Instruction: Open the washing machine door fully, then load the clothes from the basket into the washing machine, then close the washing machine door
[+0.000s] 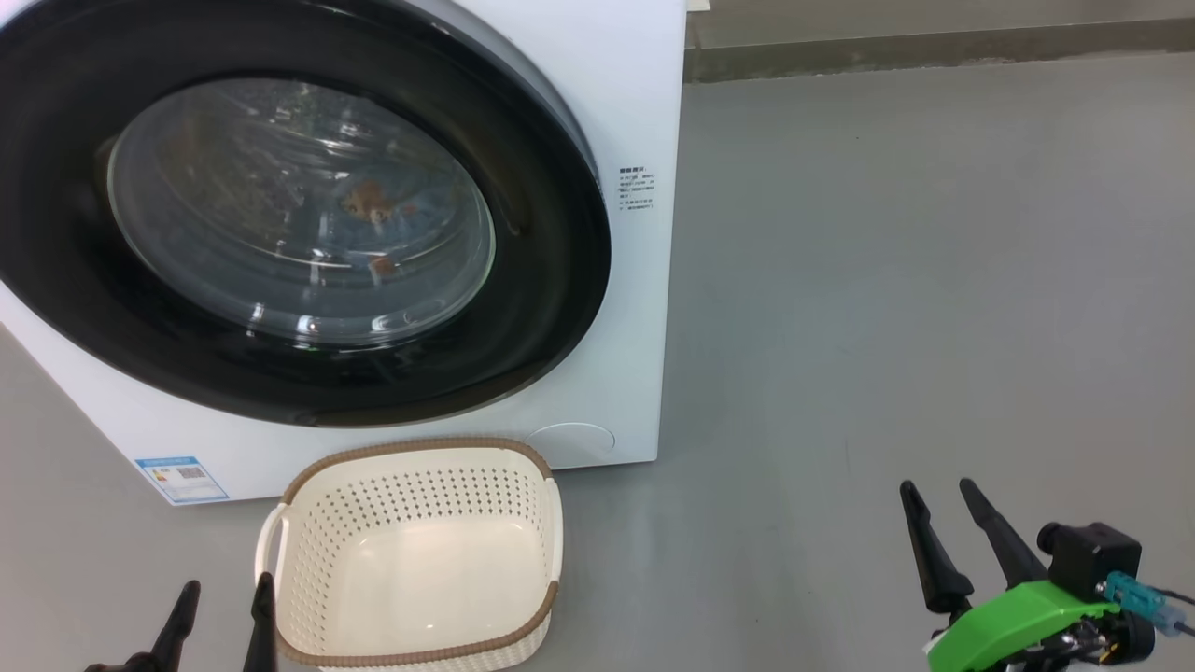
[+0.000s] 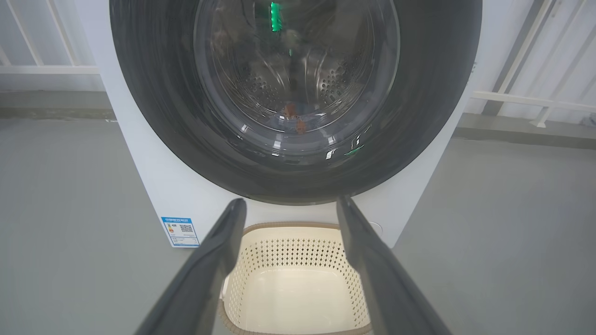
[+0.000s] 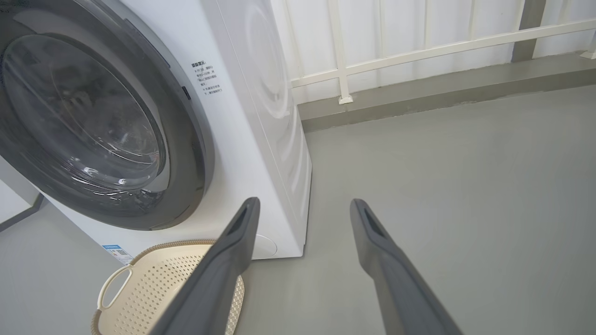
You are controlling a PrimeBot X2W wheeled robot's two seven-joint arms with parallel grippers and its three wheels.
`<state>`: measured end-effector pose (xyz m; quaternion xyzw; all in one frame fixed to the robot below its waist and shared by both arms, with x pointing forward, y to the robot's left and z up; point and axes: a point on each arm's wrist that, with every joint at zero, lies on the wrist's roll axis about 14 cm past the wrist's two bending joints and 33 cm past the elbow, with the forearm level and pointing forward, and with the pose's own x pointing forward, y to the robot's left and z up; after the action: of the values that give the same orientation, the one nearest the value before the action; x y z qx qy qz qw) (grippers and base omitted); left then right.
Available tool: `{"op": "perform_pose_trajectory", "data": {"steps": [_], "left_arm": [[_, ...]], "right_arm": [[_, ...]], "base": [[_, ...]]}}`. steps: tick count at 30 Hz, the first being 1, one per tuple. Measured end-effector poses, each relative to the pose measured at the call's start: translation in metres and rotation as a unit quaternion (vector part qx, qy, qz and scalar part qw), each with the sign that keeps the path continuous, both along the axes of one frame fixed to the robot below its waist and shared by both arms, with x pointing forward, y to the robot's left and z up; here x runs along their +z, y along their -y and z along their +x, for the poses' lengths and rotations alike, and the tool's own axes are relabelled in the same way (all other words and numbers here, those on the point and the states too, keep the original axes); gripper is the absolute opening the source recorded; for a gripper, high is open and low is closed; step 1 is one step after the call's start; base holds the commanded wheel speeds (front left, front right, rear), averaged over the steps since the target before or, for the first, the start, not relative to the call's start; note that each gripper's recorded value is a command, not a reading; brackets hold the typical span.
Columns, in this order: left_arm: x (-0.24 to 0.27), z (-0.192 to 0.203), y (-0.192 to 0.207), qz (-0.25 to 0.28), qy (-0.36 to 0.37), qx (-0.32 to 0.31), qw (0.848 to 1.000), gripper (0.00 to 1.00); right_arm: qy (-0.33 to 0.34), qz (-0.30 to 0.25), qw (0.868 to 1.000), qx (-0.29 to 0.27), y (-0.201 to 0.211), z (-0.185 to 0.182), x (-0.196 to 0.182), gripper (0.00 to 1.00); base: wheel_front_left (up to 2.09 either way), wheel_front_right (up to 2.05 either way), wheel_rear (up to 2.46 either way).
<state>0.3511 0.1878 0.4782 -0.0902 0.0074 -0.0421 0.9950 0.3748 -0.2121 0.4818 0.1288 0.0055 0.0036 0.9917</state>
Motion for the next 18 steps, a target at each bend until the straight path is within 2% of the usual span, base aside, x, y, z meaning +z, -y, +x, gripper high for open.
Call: {"op": "perform_pose_trajectory", "data": {"steps": [18], "left_arm": [[0.0026,0.0009,-0.0016,-0.001,0.004,0.003,1.000,1.00]], "right_arm": [[-0.009,-0.003,1.000,0.000,-0.0006,-0.0061,-0.0070,1.00]], "base": [[0.00,0.00,0.00]]}}
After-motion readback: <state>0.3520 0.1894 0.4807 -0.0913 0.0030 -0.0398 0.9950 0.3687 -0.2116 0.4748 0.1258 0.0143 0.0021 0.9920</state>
